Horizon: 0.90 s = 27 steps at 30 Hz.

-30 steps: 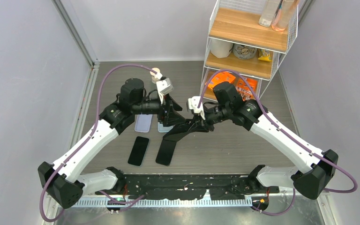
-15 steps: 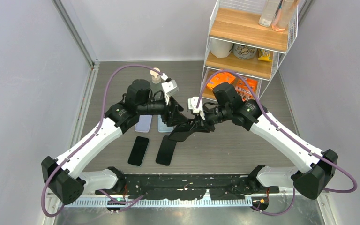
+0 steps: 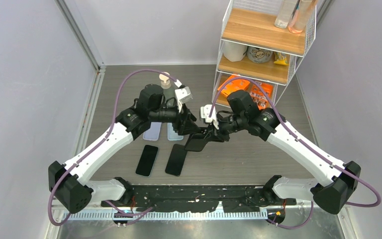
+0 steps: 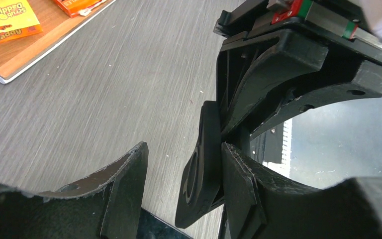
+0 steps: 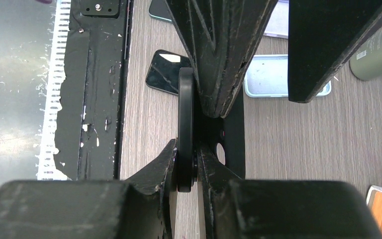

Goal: Take the phone out of the phone case
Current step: Remove the phone case from the phone.

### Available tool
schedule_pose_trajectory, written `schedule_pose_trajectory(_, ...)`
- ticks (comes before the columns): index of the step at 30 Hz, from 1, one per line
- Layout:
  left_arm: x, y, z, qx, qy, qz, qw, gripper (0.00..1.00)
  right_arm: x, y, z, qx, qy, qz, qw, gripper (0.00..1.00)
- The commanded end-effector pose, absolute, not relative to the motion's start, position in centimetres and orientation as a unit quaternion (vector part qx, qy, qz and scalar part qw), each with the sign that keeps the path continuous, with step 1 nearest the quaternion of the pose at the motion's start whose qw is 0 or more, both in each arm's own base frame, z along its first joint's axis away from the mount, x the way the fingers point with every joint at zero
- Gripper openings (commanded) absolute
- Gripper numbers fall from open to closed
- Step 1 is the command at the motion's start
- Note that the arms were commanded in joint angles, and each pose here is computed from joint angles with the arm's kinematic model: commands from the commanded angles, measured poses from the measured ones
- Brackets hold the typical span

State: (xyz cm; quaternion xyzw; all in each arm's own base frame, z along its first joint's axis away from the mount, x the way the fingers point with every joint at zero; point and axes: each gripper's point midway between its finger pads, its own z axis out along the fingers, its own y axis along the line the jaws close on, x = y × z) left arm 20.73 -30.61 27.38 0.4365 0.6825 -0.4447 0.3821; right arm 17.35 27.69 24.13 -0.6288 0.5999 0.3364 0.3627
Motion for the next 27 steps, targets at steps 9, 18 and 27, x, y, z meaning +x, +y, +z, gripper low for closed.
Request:
schedule_pose_trajectory(9,19.3,-31.1,23.9,0.465,0.689,-0.444,0.334,0.59,18.0,28.8,29.5,-0.627,0.534,0.334,0.459,0.05)
schedule_pose_trajectory(18,18.7,-31.3,23.0,0.482,0.687,-0.442,0.317,0.54,18.2,28.7,29.4,-0.625,0.537,0.330,0.461,0.05)
schedule_pose_trajectory(27,17.8,-31.6,23.0,0.493,0.675,-0.460,0.299,0.47,18.5,28.6,29.2,-0.624,0.540,0.322,0.464,0.05)
